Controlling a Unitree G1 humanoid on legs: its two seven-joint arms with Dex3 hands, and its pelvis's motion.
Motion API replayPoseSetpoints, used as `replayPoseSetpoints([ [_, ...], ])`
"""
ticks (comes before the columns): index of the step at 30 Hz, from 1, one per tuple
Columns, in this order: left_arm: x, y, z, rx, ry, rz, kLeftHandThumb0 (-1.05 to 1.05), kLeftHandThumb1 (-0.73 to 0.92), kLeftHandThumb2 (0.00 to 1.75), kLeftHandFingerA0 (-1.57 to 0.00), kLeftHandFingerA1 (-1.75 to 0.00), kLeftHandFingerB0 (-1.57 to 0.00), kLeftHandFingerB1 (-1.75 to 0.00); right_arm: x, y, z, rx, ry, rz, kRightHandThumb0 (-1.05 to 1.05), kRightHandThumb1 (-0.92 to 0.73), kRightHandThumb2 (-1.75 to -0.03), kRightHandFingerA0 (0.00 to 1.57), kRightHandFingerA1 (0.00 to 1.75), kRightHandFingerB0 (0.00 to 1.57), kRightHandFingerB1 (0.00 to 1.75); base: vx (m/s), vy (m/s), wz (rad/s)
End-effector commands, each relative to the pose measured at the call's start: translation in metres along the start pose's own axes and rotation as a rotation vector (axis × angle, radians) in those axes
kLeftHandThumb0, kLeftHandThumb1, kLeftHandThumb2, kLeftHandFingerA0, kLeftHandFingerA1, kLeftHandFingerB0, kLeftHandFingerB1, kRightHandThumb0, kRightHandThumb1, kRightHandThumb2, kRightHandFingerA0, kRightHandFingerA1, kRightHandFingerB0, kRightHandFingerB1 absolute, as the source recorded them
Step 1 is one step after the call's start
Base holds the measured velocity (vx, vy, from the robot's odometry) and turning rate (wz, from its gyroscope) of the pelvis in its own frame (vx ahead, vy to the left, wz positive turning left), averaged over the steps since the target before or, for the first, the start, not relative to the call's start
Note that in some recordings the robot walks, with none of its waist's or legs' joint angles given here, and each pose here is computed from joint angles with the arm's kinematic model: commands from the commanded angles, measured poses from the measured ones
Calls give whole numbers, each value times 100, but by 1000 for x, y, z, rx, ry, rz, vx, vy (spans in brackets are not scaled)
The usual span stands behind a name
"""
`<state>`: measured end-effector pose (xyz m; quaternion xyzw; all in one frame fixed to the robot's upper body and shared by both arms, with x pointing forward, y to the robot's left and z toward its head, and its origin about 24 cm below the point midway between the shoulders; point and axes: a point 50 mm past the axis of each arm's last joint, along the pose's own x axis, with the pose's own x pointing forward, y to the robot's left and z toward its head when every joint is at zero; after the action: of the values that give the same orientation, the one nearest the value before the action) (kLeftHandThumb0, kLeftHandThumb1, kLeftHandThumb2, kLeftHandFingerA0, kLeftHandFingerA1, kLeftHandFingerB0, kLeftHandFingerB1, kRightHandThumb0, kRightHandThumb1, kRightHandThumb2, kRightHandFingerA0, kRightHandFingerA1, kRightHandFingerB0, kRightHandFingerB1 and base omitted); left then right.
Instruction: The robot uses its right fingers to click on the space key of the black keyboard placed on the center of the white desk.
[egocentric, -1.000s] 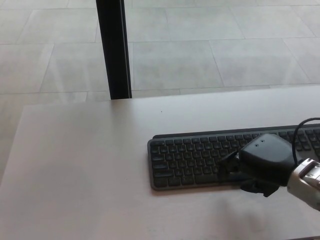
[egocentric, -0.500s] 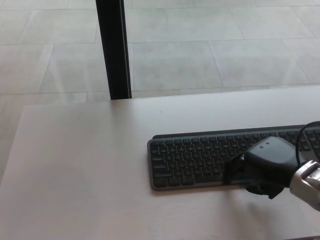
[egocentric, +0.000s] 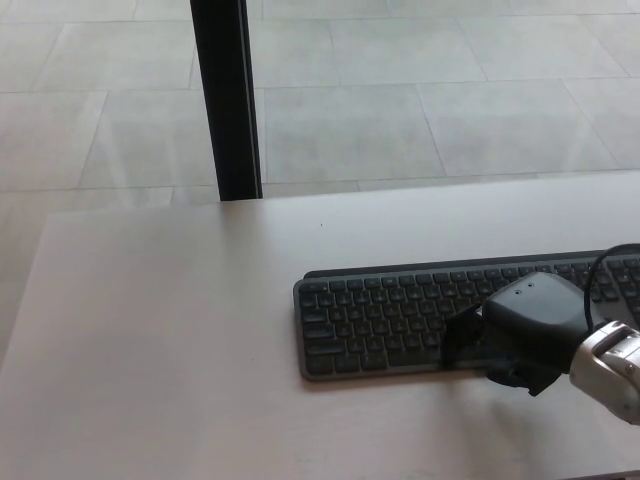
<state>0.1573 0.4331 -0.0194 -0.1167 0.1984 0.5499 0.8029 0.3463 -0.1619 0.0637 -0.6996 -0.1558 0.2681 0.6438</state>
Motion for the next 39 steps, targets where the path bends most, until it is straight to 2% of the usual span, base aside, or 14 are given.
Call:
replayPoseSetpoints([
  [1, 1, 3, 7, 9, -36, 7, -42, 51, 55, -90, -99, -81, -63, -2, 15, 4, 0, -8, 85, -23, -62, -65, 86, 161, 70, 51, 0, 0, 0],
  [9, 1, 3, 7, -25, -35, 2, -44, 51, 55, -86, -93, -79, -62, -5, 22, 4, 5, -3, 129, -21, -63, -65, 81, 154, 68, 50, 0, 0, 0],
  [14, 1, 4, 7, -27, -38, -1, -43, 50, 54, -90, -96, -79, -61, -9, 26, -2, -1, 26, 120, -20, -63, -67, 84, 156, 68, 52, 0, 0, 0],
  [17, 1, 4, 8, -43, -33, 3, -42, 50, 54, -84, -90, -76, -61, -11, 26, -8, -6, 52, 133, -20, -64, -67, 81, 161, 68, 50, 0, 0, 0],
  [18, 1, 3, 8, -42, -33, 5, -43, 39, 84, -82, -89, -70, -71, -12, 25, -9, -15, 51, 134, -20, -63, -66, 81, 162, 68, 50, 0, 0, 0],
  [19, 1, 3, 8, -39, -35, 7, -43, 50, 54, -89, -92, -78, -61, -12, 24, -10, -15, 54, 133, -20, -63, -64, 81, 162, 69, 49, 0, 0, 0],
  [24, 1, 3, 8, -30, -43, 4, -44, 50, 55, -86, -91, -79, -61, -11, 22, -9, -14, 45, 114, -20, -62, -66, 83, 166, 71, 49, 0, 0, 0],
  [25, 1, 3, 8, -38, -44, -1, -44, 39, 85, -82, -90, -72, -72, -11, 22, -8, -14, 45, 113, -21, -61, -68, 83, 168, 71, 49, 0, 0, 0],
  [26, 1, 3, 8, -39, -42, 3, -44, 49, 54, -82, -88, -79, -61, -8, 16, -7, -12, 37, 101, -20, -57, -72, 83, 171, 72, 49, 0, 0, 0],
  [28, 1, 3, 8, -36, -41, 5, -43, 49, 55, -82, -89, -79, -61, -8, 11, -6, -1, 28, 81, -19, -52, -78, 84, 174, 73, 51, 0, 0, 0],
  [30, 1, 3, 8, -22, -42, 5, -46, 50, 55, -86, -91, -79, -61, -5, -16, -12, 77, 37, 9, -20, -62, -69, 78, 165, 67, 46, 0, 0, 0],
  [31, 1, 4, 8, -16, -47, 3, -48, 39, 85, -83, -90, -75, -72, -4, -29, -16, 95, 48, -24, -21, -62, -67, 78, 162, 67, 46, 0, 0, 0],
  [35, 1, 4, 8, -29, -41, 7, -47, 39, 84, -81, -88, -73, -72, -8, -86, -31, 265, 95, -252, -19, -55, -68, 83, 167, 73, 46, 0, 0, 0],
  [39, 1, 6, 8, -16, -47, 10, -48, 38, 84, -81, -86, -75, -72, -27, -131, -54, 434, 97, -473, -12, -58, -67, 80, 168, 71, 46, 0, 0, 0],
])
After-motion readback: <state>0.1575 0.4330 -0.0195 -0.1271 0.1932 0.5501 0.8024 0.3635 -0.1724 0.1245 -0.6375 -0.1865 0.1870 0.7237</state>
